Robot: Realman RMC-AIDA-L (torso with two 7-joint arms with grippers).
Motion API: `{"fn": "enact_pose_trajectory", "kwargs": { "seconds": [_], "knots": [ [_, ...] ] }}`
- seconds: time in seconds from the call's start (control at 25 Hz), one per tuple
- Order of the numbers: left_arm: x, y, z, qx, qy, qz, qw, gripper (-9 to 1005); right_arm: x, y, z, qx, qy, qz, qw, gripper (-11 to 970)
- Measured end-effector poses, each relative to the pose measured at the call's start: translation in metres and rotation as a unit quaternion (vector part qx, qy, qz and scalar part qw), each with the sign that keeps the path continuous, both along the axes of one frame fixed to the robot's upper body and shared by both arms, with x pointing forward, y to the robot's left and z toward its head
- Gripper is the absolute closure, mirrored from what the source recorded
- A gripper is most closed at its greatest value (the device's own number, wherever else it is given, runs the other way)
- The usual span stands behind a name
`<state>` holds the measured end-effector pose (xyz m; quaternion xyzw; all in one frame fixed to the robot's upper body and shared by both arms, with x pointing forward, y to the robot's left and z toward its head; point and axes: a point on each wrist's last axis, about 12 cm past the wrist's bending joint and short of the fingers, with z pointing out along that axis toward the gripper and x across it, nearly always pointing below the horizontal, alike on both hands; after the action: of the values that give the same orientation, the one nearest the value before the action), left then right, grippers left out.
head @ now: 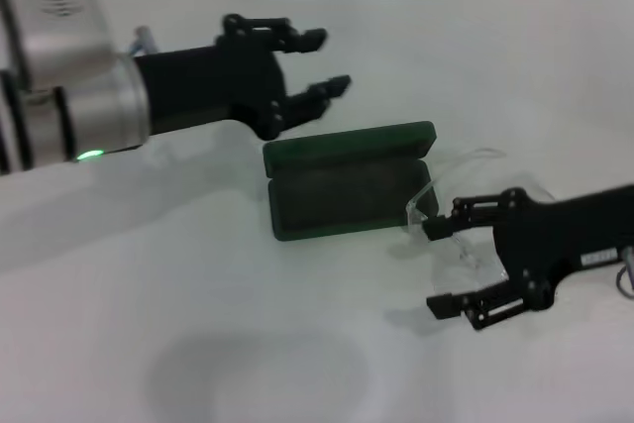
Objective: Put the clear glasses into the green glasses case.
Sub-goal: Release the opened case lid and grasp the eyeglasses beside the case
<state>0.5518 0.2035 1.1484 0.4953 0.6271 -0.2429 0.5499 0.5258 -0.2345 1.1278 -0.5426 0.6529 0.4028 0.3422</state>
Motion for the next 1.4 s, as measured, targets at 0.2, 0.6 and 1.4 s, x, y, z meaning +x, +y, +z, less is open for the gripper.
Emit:
{"fn": "enact_pose_trajectory", "kwargs": {
  "seconds": [0.2,0.6,1.4],
  "knots": [
    [-0.009,0.022,-0.011,-0.022,0.022,0.033,0.999,505,0.017,0.017,0.035,-0.126,0.064,-0.055,0.988,116],
    [-0.008,0.027,-0.021,-0.023,0.039,0.039,0.998,506,0.038,0.058,0.047,-0.310,0.073,-0.107,0.942,119],
    [0.004,0.015,-0.022,-0.019,0.045,0.024,0.999,506,0.040,0.089,0.009,-0.371,0.046,-0.094,0.923,211]
  ]
}}
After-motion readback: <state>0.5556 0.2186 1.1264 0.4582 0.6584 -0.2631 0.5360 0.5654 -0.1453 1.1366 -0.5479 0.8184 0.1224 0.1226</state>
